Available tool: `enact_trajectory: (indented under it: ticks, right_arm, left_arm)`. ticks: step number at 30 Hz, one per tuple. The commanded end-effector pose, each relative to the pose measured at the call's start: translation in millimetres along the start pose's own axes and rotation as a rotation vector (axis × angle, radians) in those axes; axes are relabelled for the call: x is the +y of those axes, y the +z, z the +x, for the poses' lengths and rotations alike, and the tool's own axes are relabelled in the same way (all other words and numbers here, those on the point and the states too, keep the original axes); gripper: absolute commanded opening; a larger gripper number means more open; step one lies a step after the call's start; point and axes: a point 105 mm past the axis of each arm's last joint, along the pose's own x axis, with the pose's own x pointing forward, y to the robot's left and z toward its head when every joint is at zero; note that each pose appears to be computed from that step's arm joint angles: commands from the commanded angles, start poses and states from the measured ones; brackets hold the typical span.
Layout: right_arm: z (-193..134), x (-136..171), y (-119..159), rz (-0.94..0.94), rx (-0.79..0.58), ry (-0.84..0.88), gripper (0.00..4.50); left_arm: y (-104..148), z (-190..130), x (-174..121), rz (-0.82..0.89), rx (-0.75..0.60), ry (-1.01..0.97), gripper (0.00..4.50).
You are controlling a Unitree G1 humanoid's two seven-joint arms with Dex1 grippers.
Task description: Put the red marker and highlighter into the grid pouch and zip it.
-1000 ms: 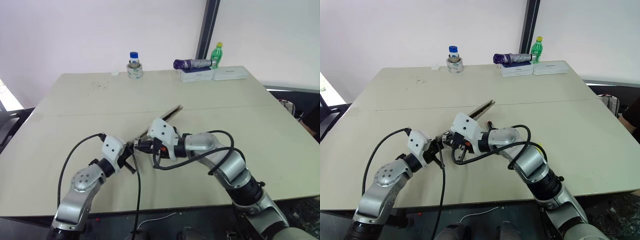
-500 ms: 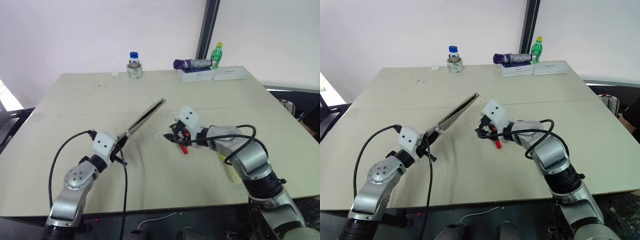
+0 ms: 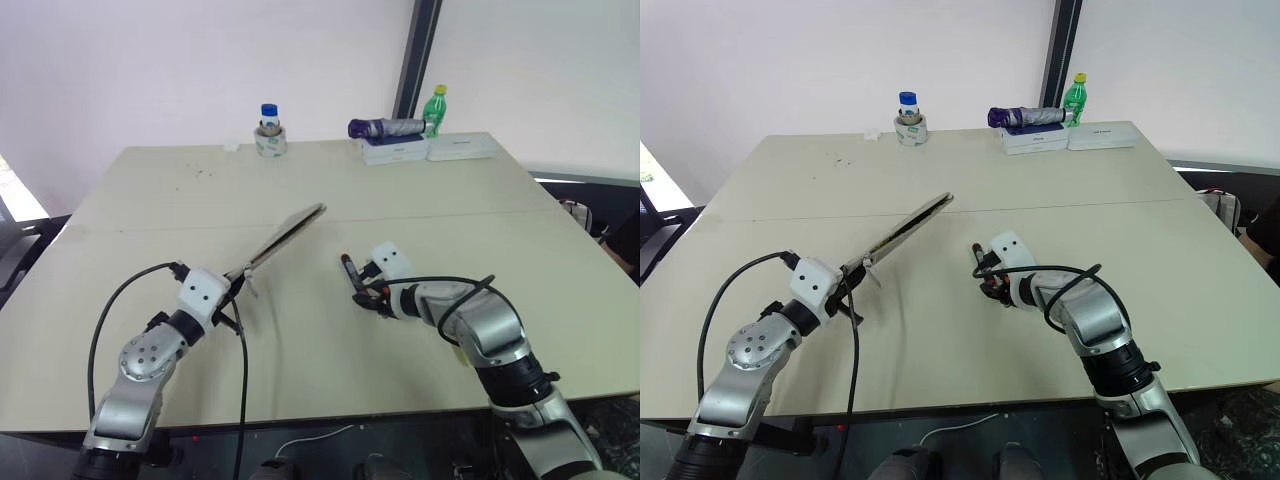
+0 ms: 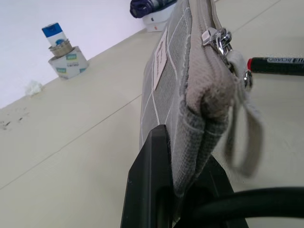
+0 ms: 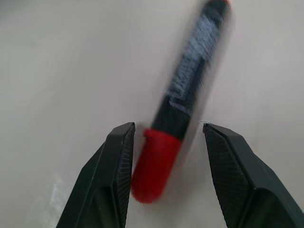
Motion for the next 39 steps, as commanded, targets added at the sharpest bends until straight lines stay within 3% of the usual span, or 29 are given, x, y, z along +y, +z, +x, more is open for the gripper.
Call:
enact_trajectory:
  ticks: [1, 2, 7, 13, 20, 39]
  right_arm:
    - [-3.0, -8.3, 1.0, 0.008, 0.001, -0.040, 0.57]
    - [-3.1, -10.1, 0.3, 0.009, 0.005, -0.049, 0.33]
    - [-14.8, -18.7, 19.0, -0.200, -0.085, -0.077, 0.33]
    - [-71.3, -31.7, 64.3, -0.565, -0.248, 0.008, 0.33]
    - [-81.9, -27.0, 82.8, -0.677, -0.298, 0.005, 0.33]
    - [-65.7, -9.5, 70.7, -0.851, -0.216, 0.058, 0.33]
  left_arm:
    - [11.0, -0.2, 4.9, 0.034, -0.044, 0.012, 0.00]
    - [11.1, 0.1, 4.8, 0.032, -0.045, 0.012, 0.00]
    - [10.5, 1.3, 4.1, 0.036, -0.046, 0.008, 0.00]
    - [11.1, 3.7, -2.4, 0.042, -0.054, -0.046, 0.00]
    - [12.9, 8.2, -9.2, 0.045, -0.068, -0.080, 0.00]
    - [17.9, 8.4, -25.5, 0.115, -0.084, -0.175, 0.00]
